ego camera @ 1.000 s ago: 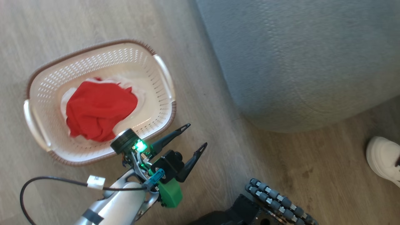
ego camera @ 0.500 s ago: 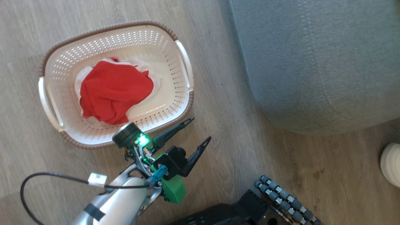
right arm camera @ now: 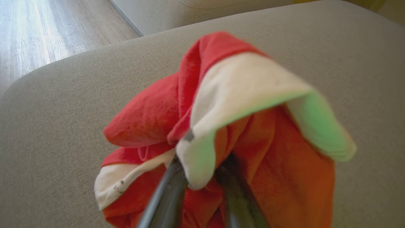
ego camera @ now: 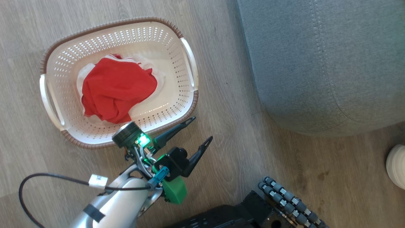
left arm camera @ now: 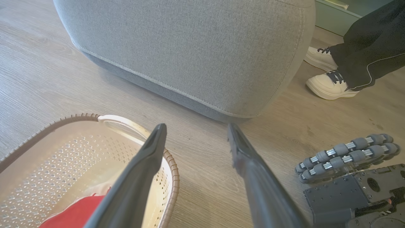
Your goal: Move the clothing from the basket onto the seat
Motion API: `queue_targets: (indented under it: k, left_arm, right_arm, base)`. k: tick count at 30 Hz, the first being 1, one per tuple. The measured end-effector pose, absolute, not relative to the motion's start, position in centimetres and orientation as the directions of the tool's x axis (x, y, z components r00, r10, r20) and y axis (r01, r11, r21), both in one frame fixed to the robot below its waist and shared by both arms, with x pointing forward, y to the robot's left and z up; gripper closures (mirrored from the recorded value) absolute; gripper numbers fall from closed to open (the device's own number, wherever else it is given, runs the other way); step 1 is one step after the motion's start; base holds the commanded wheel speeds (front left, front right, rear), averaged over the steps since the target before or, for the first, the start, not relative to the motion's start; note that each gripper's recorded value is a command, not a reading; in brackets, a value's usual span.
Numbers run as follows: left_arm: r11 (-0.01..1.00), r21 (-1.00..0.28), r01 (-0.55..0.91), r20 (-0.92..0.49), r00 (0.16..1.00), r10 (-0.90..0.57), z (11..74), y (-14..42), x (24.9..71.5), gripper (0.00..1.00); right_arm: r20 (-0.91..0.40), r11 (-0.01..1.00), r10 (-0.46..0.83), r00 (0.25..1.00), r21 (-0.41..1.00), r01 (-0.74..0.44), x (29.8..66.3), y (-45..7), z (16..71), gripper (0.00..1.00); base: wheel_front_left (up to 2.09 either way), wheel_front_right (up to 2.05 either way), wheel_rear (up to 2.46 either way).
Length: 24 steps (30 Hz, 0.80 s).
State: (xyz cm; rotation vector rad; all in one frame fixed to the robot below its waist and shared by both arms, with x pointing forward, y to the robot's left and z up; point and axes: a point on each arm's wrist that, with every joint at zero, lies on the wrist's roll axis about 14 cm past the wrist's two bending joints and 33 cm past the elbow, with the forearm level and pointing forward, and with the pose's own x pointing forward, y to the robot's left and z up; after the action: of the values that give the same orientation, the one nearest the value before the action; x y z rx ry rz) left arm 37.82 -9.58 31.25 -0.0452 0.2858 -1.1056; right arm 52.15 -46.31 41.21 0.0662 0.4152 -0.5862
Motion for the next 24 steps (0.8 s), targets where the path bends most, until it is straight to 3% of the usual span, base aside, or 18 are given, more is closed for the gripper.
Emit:
queue_targets:
  k: [14, 24]
  left_arm:
    - [0.430, -0.114, 0.895, -0.119, 0.418, -0.901, 36.6, -11.3, 37.8, 0.00]
    - [0.470, -0.094, 0.877, -0.052, 0.467, -0.882, 42.5, -11.8, 36.0, 0.00]
  right_arm:
    - [-0.333, 0.843, -0.522, 0.785, -0.059, 0.535, 50.6, -46.8, 46.9, 0.00]
    - [-0.255, 0.866, -0.495, 0.831, -0.069, 0.495, 47.7, -46.3, 52.4, 0.00]
  base:
    - [0.00, 0.00, 0.00]
    - [0.00, 0.00, 0.00]
